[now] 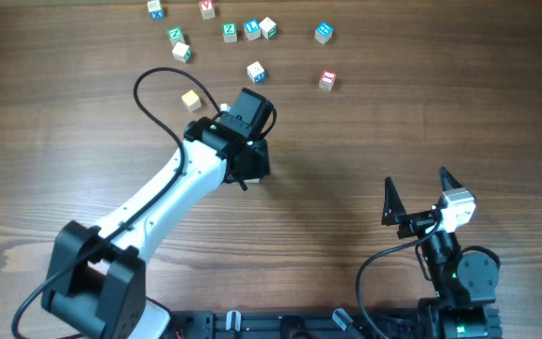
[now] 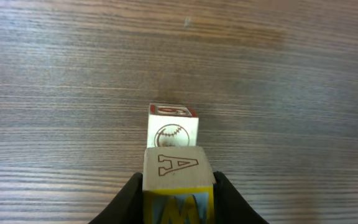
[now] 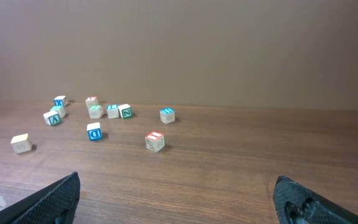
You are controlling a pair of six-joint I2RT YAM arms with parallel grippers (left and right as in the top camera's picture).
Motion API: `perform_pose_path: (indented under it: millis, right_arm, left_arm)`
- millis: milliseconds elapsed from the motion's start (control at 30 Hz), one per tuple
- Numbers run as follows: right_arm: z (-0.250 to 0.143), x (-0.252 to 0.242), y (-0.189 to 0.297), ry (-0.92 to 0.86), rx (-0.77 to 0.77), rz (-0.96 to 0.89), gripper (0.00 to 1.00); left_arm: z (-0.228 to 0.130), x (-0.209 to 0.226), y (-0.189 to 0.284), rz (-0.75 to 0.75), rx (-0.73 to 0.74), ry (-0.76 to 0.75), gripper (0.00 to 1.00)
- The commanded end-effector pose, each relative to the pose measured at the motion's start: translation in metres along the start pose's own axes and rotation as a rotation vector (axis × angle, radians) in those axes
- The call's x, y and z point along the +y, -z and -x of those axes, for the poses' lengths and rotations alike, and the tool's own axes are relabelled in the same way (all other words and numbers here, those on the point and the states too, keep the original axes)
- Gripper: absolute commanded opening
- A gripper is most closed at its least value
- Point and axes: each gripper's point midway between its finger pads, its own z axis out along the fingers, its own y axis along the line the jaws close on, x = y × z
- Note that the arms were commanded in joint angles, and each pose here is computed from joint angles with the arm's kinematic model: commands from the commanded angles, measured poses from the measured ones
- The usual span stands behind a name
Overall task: Form a tower
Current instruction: 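Lower the A block onto the white baseball block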
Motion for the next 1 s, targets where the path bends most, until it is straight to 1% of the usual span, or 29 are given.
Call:
perform_pose_path:
  millis: [0, 100, 300, 433, 533, 700, 867, 967]
  right_arm:
    - [0.0020, -0.0012, 0.0004, -0.005, -0.010, -0.009, 1.00]
    - [0.0020, -0.0012, 0.0004, -0.006, -0.010, -0.009, 1.00]
    - [0.0020, -0.0012, 0.0004, -0.005, -0.010, -0.009, 1.00]
    - [0.0020, -0.0012, 0.0004, -0.006, -0.010, -0.009, 1.00]
    - [0.0020, -0.0012, 0.0004, -0.005, -0.010, -0.009, 1.00]
    - [0.0020, -0.0012, 0.0004, -0.005, -0.010, -0.008, 1.00]
    - [0.0020, -0.0012, 0.0004, -0.005, -0.010, -0.009, 1.00]
    - [0.0020, -0.0012, 0.0004, -0.005, -0.010, -0.008, 1.00]
  left_arm:
    - [-0.0003, 0.0018, -0.0081, 0.020, -0.001, -0.021, 0.25]
    - [0.0025, 0.0021, -0.0081, 0.024, -0.014, -0.032, 0.25]
    - [0.0055, 0.0000, -0.0081, 0.017, -0.025, -0.083, 0.30]
    - [0.0060, -0.0004, -0.0081, 0.015, -0.027, -0.091, 0.31]
    - [0.0058, -0.0003, -0.0081, 0.015, -0.027, -0.096, 0.35]
    - [0.0059, -0.0001, -0.0081, 0.016, -0.027, -0.096, 0.35]
    - [0.0037, 0.0015, -0.0081, 0.022, -0.017, -0.096, 0.40]
    - [0.0038, 0.0014, -0.0081, 0.022, -0.018, -0.096, 0.40]
